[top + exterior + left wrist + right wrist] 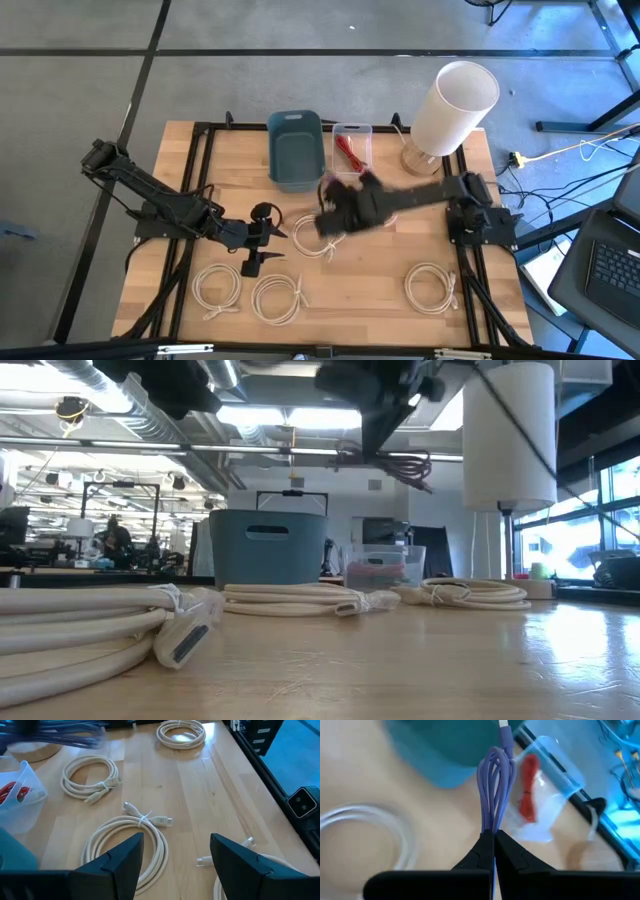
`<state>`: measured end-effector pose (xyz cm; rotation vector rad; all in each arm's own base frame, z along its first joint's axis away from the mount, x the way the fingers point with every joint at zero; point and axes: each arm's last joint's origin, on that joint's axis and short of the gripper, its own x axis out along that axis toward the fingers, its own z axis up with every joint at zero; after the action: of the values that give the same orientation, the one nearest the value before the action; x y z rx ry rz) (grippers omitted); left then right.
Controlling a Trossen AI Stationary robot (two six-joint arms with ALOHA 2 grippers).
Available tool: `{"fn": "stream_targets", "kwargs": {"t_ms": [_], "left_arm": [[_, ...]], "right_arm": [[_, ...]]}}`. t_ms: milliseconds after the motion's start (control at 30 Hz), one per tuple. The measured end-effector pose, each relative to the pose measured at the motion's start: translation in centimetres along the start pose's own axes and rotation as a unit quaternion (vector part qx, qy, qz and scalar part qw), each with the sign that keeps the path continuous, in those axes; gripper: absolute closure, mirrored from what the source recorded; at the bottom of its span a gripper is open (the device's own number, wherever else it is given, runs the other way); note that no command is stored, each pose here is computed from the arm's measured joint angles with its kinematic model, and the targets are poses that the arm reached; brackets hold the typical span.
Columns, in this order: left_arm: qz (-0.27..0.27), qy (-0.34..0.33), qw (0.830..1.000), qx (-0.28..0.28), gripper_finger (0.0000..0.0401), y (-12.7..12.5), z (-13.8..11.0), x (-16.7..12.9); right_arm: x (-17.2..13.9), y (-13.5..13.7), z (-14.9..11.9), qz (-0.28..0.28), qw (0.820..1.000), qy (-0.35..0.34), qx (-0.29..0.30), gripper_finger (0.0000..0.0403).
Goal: Pick & Place USB Port
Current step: Put the purple charger cable into the transparent bin
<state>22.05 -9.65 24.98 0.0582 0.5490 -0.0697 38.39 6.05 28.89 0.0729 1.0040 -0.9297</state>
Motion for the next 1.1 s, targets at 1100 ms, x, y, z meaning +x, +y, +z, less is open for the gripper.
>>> {"fn": "stream_targets", "kwargs": {"t_ms": [1100], "left_arm": [[0.043,-0.075,0.994,0.067,0.0178,0.1,1.6,-0.1]], "right_arm": [[8.5,-19.0,7.6,0.135,0.975,0.048,0.173,0.0403]]}}
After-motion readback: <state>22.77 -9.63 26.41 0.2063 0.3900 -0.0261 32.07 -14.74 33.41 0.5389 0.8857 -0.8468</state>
